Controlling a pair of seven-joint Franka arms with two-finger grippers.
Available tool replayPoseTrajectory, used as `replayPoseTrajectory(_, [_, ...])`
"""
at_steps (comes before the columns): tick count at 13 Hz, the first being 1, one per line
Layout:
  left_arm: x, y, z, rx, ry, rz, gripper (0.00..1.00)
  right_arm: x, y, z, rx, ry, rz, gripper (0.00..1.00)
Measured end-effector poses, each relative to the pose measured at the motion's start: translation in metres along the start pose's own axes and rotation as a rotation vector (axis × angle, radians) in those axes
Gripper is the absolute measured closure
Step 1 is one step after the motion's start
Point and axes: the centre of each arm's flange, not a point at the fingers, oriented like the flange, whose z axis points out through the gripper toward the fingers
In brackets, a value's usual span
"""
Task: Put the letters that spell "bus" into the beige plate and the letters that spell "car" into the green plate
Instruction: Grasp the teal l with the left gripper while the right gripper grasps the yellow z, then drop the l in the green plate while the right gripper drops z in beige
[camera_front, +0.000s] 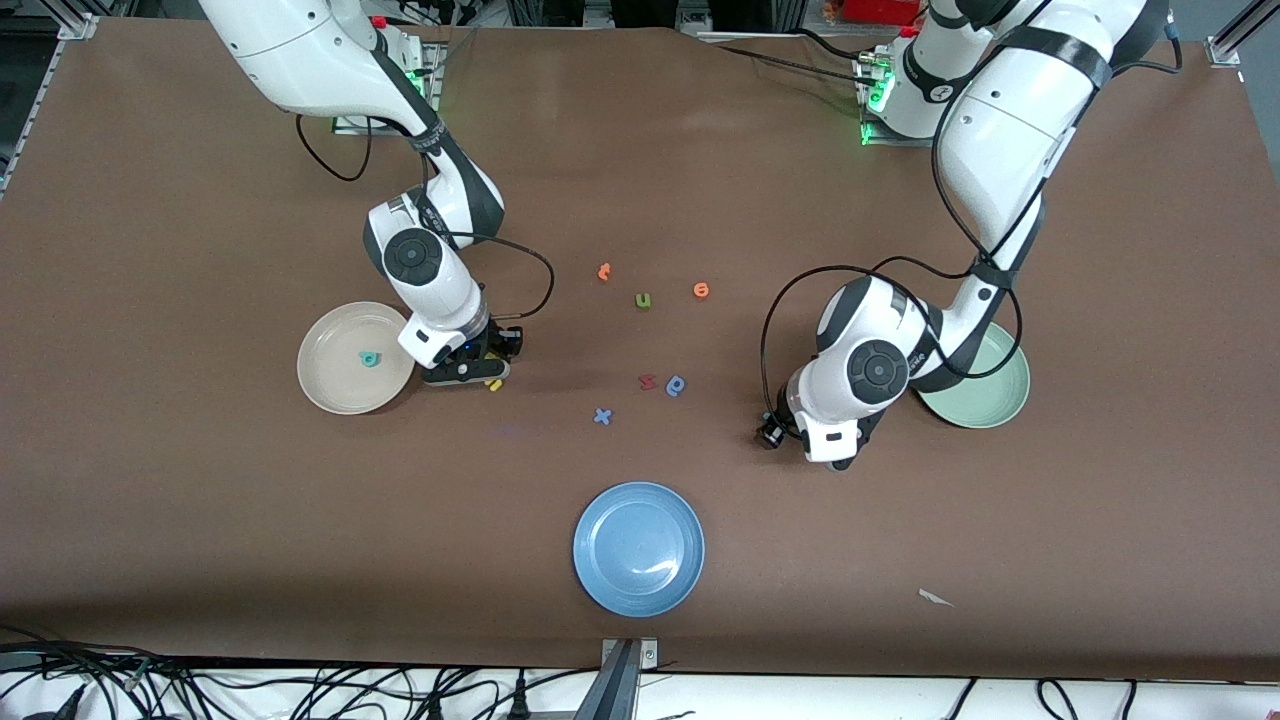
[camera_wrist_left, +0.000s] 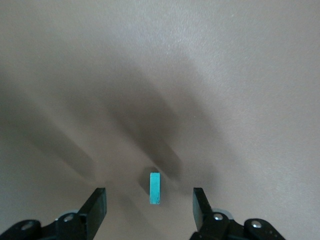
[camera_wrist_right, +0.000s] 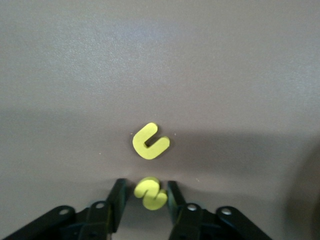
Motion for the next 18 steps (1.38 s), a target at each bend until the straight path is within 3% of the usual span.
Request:
replayPoseTrajectory(4, [-0.005,0.000,0.009,0.014,0.018,-0.003,0.33,0.000,-0.002,-0.002,0.002,0.003,-0.003,0.72])
replayPoseTrajectory(6, [-0.001,-0.001,0.011,0.019,0.030,0.003,0.47,0.000,-0.002,-0.002,0.002,0.004,-0.003,0.72])
replayPoseTrajectory(9, [-0.001,0.000,0.011,0.017,0.032,0.004,0.52,0.000,-0.002,-0.004,0.001,0.004,-0.006,0.72])
replayPoseTrajectory(10, [-0.001,0.000,0.010,0.015,0.033,0.004,0.57,0.001,-0.001,-0.008,-0.004,-0.002,-0.010,0.72])
replayPoseTrajectory(13, [-0.002,0.001,0.010,0.014,0.032,0.005,0.59,0.007,0.013,-0.041,-0.037,-0.035,-0.045,0.72])
replayPoseTrajectory(15, [-0.002,0.002,0.009,0.010,0.033,0.005,0.73,0.017,0.045,-0.066,-0.053,-0.052,-0.090,0.72])
replayPoseTrajectory(16, [-0.002,0.002,0.010,0.010,0.033,0.005,0.74,0.022,0.066,-0.071,-0.055,-0.055,-0.110,0.72])
replayPoseTrajectory(18, [-0.002,0.002,0.009,0.009,0.034,0.006,0.90,0.028,0.110,-0.069,-0.056,-0.066,-0.149,0.72])
